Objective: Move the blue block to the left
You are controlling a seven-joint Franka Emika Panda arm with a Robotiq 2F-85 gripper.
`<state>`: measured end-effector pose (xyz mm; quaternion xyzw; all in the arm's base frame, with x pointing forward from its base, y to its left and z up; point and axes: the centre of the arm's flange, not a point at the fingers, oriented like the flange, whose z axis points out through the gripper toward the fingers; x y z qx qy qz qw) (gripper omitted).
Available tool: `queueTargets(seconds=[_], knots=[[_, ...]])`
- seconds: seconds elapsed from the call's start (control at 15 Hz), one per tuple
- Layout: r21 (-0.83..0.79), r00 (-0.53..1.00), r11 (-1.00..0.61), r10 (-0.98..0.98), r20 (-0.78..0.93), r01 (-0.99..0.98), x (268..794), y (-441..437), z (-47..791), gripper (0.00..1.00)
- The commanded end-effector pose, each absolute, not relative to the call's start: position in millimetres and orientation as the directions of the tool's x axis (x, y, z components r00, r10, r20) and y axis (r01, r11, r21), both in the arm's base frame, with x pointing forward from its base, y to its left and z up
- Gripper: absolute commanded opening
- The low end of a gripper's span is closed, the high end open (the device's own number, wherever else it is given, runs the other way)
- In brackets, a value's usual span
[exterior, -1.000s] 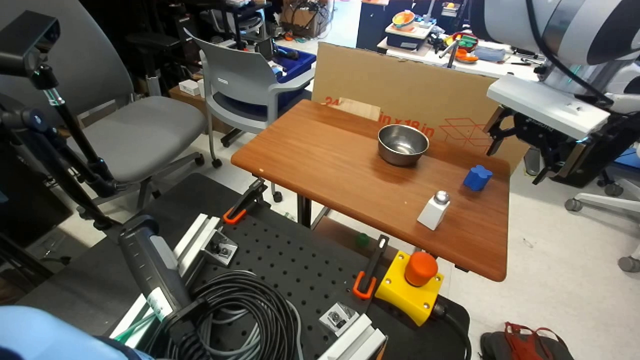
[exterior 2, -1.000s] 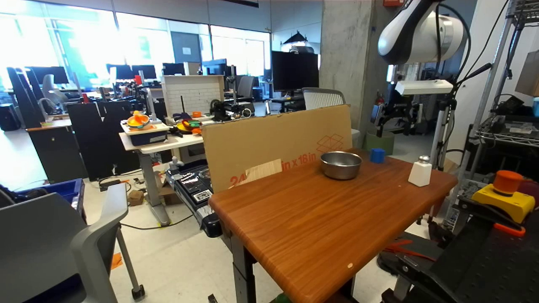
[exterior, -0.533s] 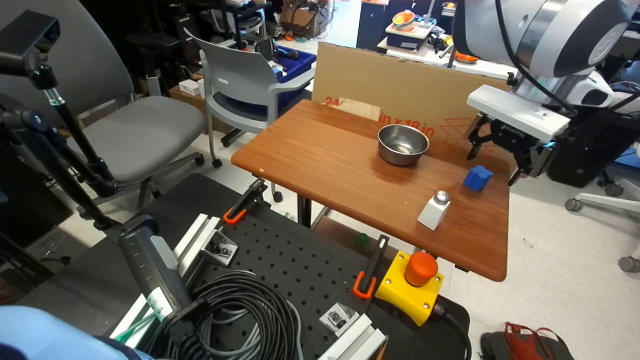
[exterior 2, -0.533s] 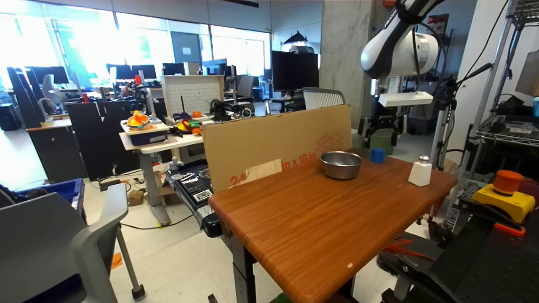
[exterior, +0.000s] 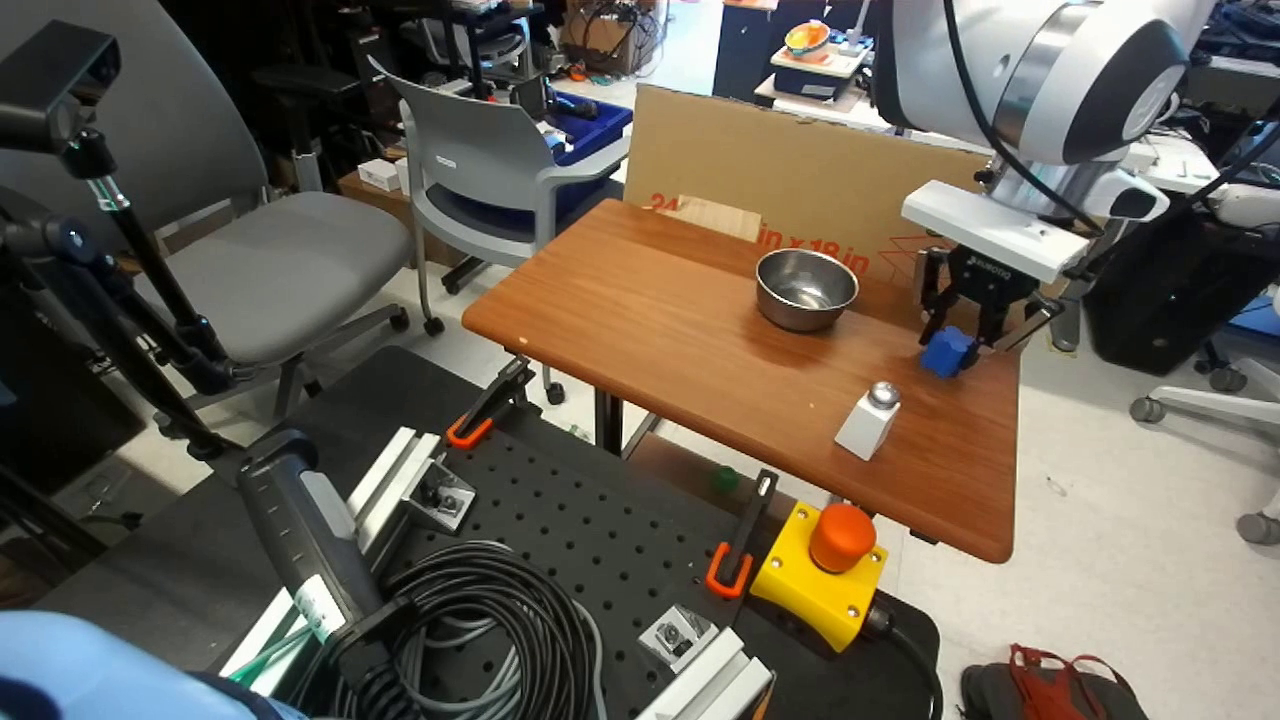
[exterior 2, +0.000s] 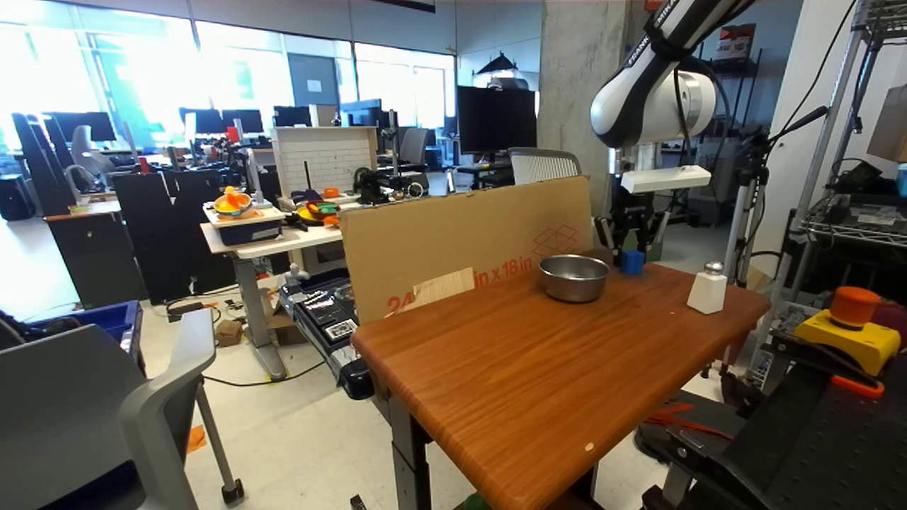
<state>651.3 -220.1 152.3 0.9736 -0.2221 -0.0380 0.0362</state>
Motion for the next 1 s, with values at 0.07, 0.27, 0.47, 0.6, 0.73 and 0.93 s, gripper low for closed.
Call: queueTargets(seconds=[0.07, 0.27, 0.47, 0.6, 0.73, 0.93], knots=[[0.049, 0.908, -0.909, -0.415, -0.057, -0.413, 622.4, -195.8, 219.5, 0.16], [0.015, 0.936, -0.936, -0.352, 0.024, -0.352, 600.3, -165.8, 260.5, 0.16], [-0.022, 0.963, -0.966, -0.258, 0.078, -0.257, 574.6, -120.1, 289.0, 0.16], [-0.040, 0.981, -0.986, -0.166, 0.098, -0.163, 554.7, -84.2, 293.3, 0.16], [-0.035, 0.991, -0.998, -0.065, 0.120, -0.061, 533.3, -44.8, 284.9, 0.16], [-0.035, 0.991, -0.999, 0.034, 0.130, 0.039, 505.0, 9.1, 260.2, 0.16]])
